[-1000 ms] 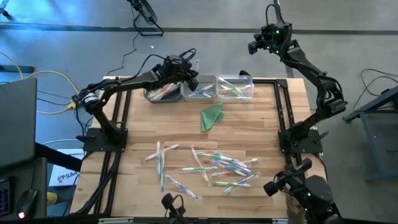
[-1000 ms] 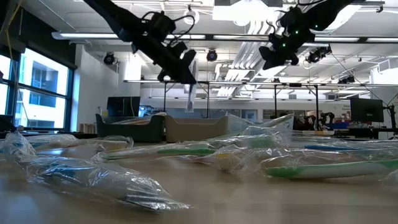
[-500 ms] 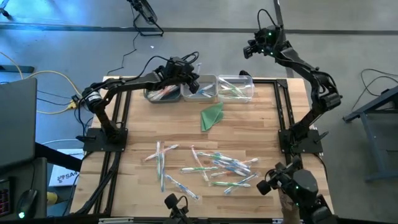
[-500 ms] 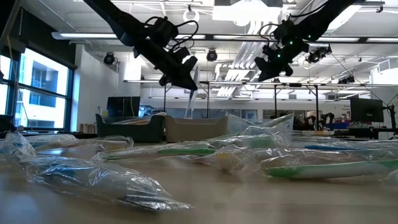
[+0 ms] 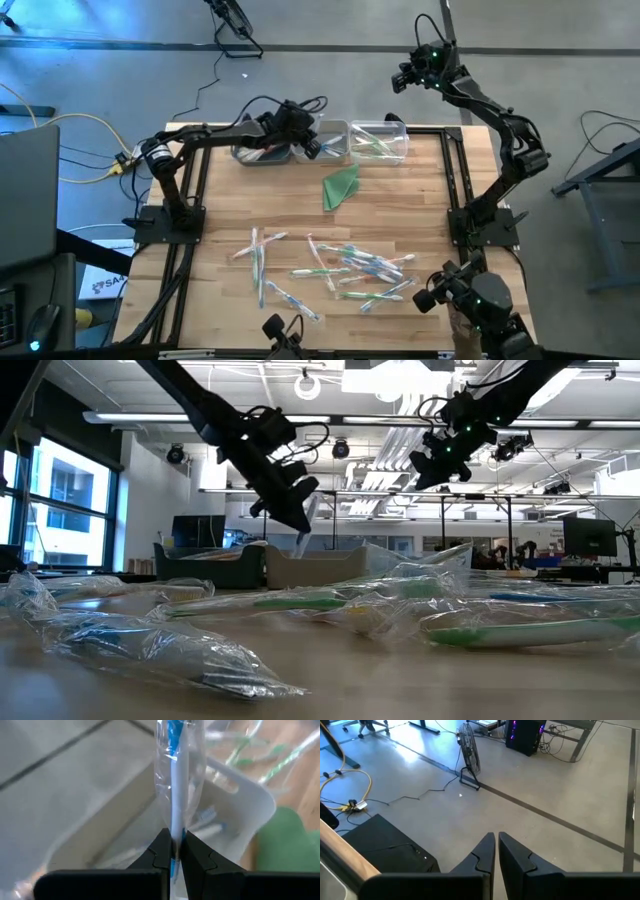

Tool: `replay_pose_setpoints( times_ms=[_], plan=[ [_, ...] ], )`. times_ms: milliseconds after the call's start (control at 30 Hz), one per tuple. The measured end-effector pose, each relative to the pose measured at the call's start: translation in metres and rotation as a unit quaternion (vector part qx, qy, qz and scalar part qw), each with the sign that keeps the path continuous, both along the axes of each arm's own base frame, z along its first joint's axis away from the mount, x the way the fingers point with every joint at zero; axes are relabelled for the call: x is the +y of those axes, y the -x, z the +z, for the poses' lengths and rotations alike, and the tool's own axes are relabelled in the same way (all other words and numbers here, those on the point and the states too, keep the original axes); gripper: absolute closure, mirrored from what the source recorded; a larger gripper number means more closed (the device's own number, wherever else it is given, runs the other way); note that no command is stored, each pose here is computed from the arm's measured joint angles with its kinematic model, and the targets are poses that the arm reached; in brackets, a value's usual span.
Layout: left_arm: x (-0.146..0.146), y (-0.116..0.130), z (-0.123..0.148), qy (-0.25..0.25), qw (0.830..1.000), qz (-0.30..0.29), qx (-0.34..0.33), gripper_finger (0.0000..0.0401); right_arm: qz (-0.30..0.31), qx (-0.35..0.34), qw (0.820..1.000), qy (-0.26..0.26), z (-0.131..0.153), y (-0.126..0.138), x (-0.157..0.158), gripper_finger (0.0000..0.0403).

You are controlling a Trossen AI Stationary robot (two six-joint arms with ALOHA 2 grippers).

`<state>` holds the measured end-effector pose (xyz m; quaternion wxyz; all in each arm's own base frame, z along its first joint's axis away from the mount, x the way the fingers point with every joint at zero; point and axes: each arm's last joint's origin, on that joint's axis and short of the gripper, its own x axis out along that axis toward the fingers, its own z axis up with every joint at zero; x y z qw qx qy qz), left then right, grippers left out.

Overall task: Pick & Place Toothbrushes
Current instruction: Put the blue toothbrush into the gray bin, then put the green toothbrush into the transparent bin

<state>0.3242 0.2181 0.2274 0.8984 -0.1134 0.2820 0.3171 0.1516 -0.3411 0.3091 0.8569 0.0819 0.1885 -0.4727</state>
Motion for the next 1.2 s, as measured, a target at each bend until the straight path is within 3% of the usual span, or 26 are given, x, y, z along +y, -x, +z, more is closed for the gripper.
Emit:
replay_pose_setpoints(
  times_ms=[267,667,1200],
  plan=[
    [0.0007,0.0012,-0.0005,0.001,1.0,0.009,0.005,0.0376,0.0,0.0,1.0,-0.001,-0.0002,0.0,-0.0001,0.0388],
    [-0.0004,-0.0016,0.0017,-0.012,0.999,-0.03,-0.002,0.0252,0.0,0.0,1.0,0.0,-0.0002,0.0,-0.0001,0.0388],
    [0.0015,-0.0046,0.0074,0.032,0.996,0.015,-0.078,0.0244,0.01,-0.003,1.0,-0.002,-0.0002,-0.0006,0.0003,0.0388]
  ],
)
